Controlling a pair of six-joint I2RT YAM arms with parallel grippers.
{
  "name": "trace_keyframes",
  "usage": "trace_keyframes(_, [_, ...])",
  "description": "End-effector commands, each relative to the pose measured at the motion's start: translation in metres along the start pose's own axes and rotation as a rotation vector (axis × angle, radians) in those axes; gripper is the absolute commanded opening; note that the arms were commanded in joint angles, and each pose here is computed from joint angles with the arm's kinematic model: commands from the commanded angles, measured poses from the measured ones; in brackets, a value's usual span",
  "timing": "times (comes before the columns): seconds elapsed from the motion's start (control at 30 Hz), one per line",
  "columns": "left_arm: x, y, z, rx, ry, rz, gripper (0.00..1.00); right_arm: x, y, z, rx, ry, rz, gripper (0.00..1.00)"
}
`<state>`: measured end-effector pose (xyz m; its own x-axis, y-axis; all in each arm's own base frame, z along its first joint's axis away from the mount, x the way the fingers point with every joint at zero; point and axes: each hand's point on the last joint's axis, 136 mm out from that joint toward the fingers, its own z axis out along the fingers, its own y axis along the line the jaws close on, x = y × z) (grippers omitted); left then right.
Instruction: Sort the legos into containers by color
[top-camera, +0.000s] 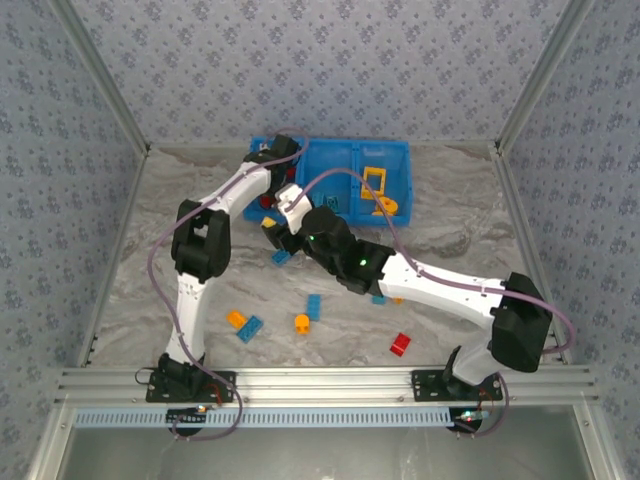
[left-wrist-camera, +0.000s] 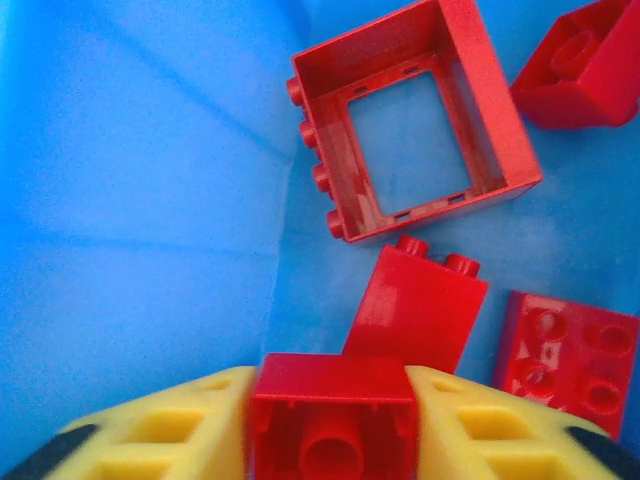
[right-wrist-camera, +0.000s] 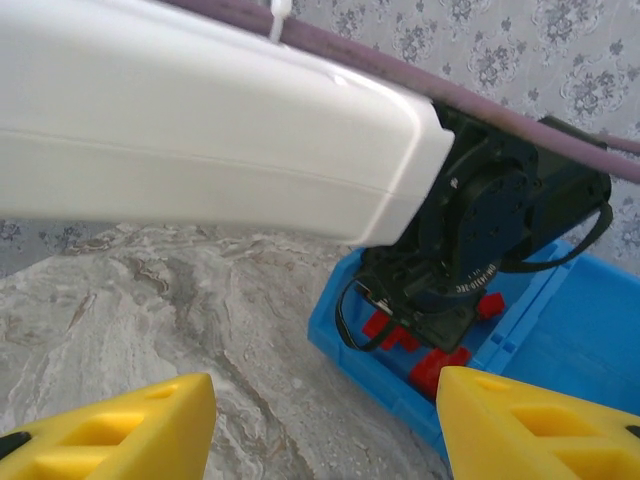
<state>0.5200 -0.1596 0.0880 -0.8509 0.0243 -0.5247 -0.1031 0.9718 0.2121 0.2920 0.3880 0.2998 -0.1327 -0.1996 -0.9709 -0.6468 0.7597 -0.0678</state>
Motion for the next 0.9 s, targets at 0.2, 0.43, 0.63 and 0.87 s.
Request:
trace_keyframes(0.2, [-0.022,-0.005,-0.057,0.013,-0.088,0.0,0.52,-0.003,-0.016,-0.015,0.02,-0.009,0.046,0.65])
trace_keyframes(0.43, [-0.044,0.027,-0.139,0.033,-0.195,-0.114,0.53,0.008,-0.017,-0.024,-0.02,0.038,0.058,0.65])
trace_keyframes(0.63, [-0.013,0.101,-0.222,0.058,-0.264,-0.287,0.58,0.054,0.034,-0.027,-0.205,0.217,0.062,0.68])
trace_keyframes(0.87, [0.078,0.143,-0.306,0.33,-0.299,-0.333,0.62,0.128,0.134,-0.014,-0.357,0.535,0.001,0.72])
